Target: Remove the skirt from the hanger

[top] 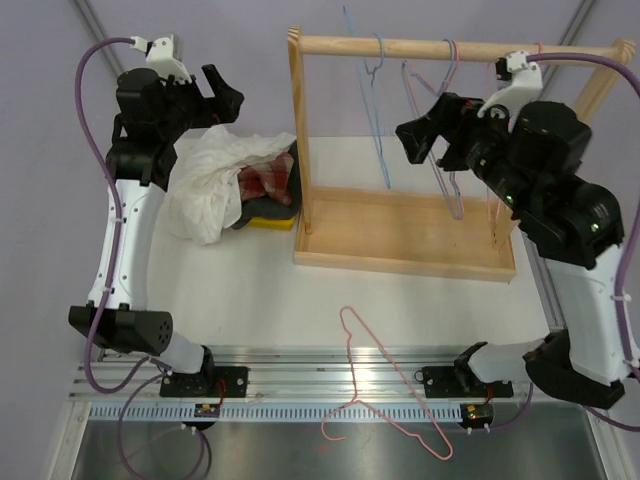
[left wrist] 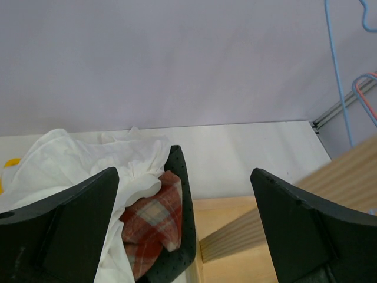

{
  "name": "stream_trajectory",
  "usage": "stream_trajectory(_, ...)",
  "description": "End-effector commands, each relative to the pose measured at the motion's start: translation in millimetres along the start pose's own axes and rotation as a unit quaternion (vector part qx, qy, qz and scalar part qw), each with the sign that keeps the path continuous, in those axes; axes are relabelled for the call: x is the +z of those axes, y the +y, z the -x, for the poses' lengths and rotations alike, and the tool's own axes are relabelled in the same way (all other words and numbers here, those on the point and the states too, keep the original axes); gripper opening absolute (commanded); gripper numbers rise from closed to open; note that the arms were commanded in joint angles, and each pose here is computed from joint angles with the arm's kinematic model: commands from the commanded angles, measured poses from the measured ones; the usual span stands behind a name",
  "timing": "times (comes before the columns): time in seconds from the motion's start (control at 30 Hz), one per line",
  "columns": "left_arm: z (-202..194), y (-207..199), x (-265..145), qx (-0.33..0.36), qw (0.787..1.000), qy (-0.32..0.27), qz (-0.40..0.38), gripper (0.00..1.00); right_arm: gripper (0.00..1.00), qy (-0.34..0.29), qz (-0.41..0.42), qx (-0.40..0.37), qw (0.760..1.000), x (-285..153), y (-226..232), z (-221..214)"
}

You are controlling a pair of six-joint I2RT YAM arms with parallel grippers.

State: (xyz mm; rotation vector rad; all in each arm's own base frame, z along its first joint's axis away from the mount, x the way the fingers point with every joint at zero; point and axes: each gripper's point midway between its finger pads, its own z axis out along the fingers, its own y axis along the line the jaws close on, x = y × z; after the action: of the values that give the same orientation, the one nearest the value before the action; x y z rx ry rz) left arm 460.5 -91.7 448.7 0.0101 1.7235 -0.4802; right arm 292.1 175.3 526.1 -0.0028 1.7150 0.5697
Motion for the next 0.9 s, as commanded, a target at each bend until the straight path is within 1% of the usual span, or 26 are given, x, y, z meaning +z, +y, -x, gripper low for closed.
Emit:
stream_trajectory(0.0, -6, -14, -39, 0.028, 1.000, -0.008, -0.005, 0.99, 0.99, -0.037, 0.078, -0.030, 0.996, -47, 15, 16)
stream_trajectory(0.03, -11, -19, -48, 0.037, 0.999, -0.006, -0.011, 0.99, 0.99, -0.016, 0.140, -0.046, 0.989, -64, 28, -1)
stream_trajectory(0.07, -29, -32, -65, 0.043, 0.999, 0.005, -0.027, 0.99, 1.00, -0.010, 0.165, -0.061, 0.984, -72, 32, -8)
stream_trajectory(0.1, -40, -39, -73, 0.047, 0.998, 0.016, -0.036, 0.99, 1.00, -0.012, 0.186, -0.064, 0.980, -88, 35, -11)
stream_trajectory(0.13, -55, -44, -80, 0.053, 0.997, 0.030, -0.043, 0.99, 0.99, 0.019, 0.215, -0.067, 0.974, -90, 40, -31)
stream_trajectory(0.17, -68, -60, -90, 0.059, 0.996, 0.038, -0.060, 0.99, 0.99, 0.031, 0.224, -0.063, 0.972, -93, 41, -39)
stream_trajectory(0.2, -94, -62, -104, 0.059, 0.995, 0.058, -0.063, 0.99, 1.00, 0.043, 0.231, -0.059, 0.970, -95, 41, -48)
stream_trajectory(0.23, -107, -68, -113, 0.054, 0.994, 0.064, -0.069, 0.99, 0.99, 0.065, 0.235, -0.055, 0.968, -95, 38, -66)
stream_trajectory(0.27, -122, -84, -123, 0.052, 0.991, 0.075, -0.093, 0.99, 0.99, 0.077, 0.234, -0.047, 0.968, -95, 36, -76)
stream_trajectory(0.3, -149, -85, -135, 0.036, 0.990, 0.092, -0.100, 0.99, 0.99, 0.074, 0.232, -0.043, 0.969, -99, 33, -79)
stream_trajectory(0.33, -161, -91, -142, 0.032, 0.988, 0.102, -0.111, 0.99, 0.99, 0.087, 0.221, -0.040, 0.971, -94, 27, -92)
stream_trajectory(0.37, -180, -101, -149, 0.033, 0.984, 0.120, -0.125, 0.99, 0.99, 0.083, 0.220, -0.036, 0.971, -94, 26, -93)
stream_trajectory(0.43, -218, -106, -166, 0.014, 0.978, 0.156, -0.134, 0.99, 1.00, 0.081, 0.213, -0.033, 0.973, -96, 20, -99)
stream_trajectory(0.5, -243, -112, -174, -0.011, 0.972, 0.186, -0.146, 0.99, 0.99, 0.075, 0.209, -0.031, 0.975, -98, 18, -99)
stream_trajectory(0.53, -277, -113, -179, -0.010, 0.963, 0.222, -0.150, 0.99, 0.99, 0.078, 0.202, -0.030, 0.976, -96, 15, -102)
stream_trajectory(0.57, -289, -117, -180, -0.016, 0.961, 0.229, -0.156, 0.99, 0.99, 0.079, 0.199, -0.029, 0.976, -94, 13, -103)
stream_trajectory(0.6, -307, -119, -182, -0.033, 0.956, 0.248, -0.153, 0.99, 0.99, 0.078, 0.198, -0.028, 0.977, -95, 13, -104)
stream_trajectory(0.63, -342, -124, -189, -0.028, 0.944, 0.288, -0.158, 0.99, 0.99, 0.081, 0.193, -0.027, 0.977, -94, 10, -107)
stream_trajectory(0.67, -353, -127, -187, -0.032, 0.944, 0.290, -0.155, 0.99, 0.99, 0.078, 0.192, -0.026, 0.978, -92, 10, -107)
stream_trajectory(0.7, -367, -131, -189, -0.051, 0.940, 0.305, -0.145, 0.99, 0.99, 0.078, 0.190, -0.025, 0.978, -93, 8, -110)
stream_trajectory(0.73, -381, -142, -196, -0.050, 0.934, 0.320, -0.153, 0.98, 0.99, 0.075, 0.189, -0.024, 0.979, -94, 7, -109)
stream_trajectory(0.77, -401, -139, -190, -0.051, 0.936, 0.325, -0.129, 0.98, 0.99, 0.073, 0.189, -0.023, 0.979, -95, 7, -110)
stream_trajectory(0.8, -409, -145, -191, -0.077, 0.932, 0.332, -0.123, 0.98, 0.99, 0.071, 0.191, -0.025, 0.979, -98, 6, -110)
stream_trajectory(0.83, -420, -154, -195, -0.081, 0.928, 0.340, -0.127, 0.98, 0.99, 0.071, 0.191, -0.026, 0.979, -98, 6, -110)
stream_trajectory(0.87, -441, -154, -193, -0.080, 0.923, 0.360, -0.110, 0.98, 0.99, 0.072, 0.188, -0.027, 0.979, -99, 4, -111)
